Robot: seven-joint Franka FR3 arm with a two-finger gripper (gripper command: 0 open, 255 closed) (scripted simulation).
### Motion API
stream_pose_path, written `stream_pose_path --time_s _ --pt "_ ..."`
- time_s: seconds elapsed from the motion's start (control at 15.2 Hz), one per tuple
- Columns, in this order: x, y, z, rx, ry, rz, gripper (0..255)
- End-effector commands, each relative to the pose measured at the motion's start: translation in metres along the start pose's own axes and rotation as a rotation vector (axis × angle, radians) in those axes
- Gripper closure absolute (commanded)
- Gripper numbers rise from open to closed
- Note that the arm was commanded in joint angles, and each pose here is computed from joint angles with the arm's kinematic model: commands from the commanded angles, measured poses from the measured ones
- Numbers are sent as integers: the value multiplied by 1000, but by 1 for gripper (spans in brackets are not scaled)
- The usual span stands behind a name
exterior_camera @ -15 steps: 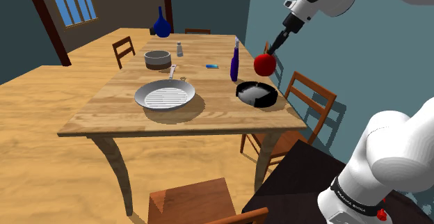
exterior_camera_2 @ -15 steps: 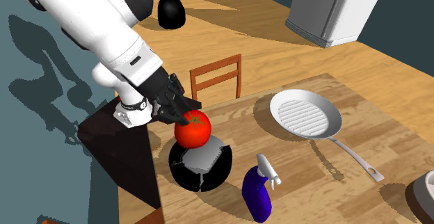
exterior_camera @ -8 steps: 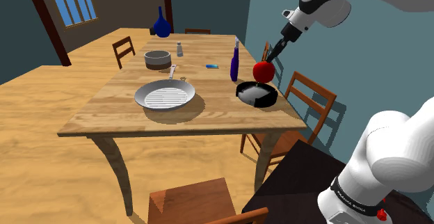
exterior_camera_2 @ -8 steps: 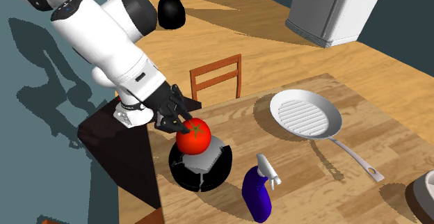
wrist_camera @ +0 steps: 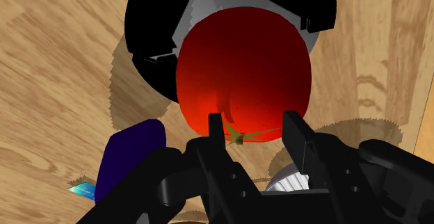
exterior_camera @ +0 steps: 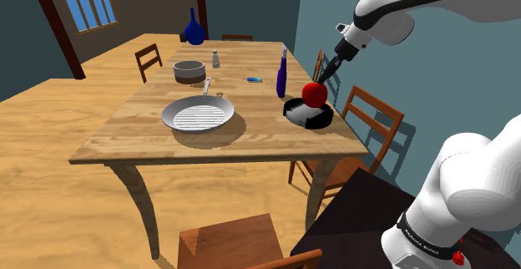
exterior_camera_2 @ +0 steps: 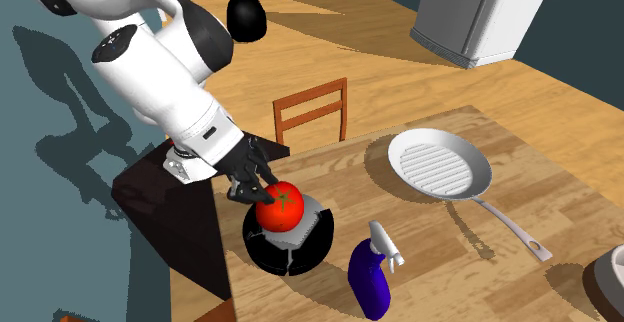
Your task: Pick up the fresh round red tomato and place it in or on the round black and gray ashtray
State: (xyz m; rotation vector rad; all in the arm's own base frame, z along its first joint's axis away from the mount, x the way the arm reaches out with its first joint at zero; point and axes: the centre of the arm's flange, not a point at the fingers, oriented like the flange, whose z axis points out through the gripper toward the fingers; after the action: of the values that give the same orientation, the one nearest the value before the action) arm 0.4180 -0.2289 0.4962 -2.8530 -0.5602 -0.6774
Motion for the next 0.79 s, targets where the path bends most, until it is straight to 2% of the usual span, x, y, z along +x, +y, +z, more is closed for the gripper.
stream_pose_path --time_s 0.0,0.33,0.4,0.73 --pt "-1 0 1 0 0 0 255" --pt "-1 0 1 0 0 0 255" --pt "-1 0 1 0 0 0 0" --pt "-1 0 1 0 0 0 0"
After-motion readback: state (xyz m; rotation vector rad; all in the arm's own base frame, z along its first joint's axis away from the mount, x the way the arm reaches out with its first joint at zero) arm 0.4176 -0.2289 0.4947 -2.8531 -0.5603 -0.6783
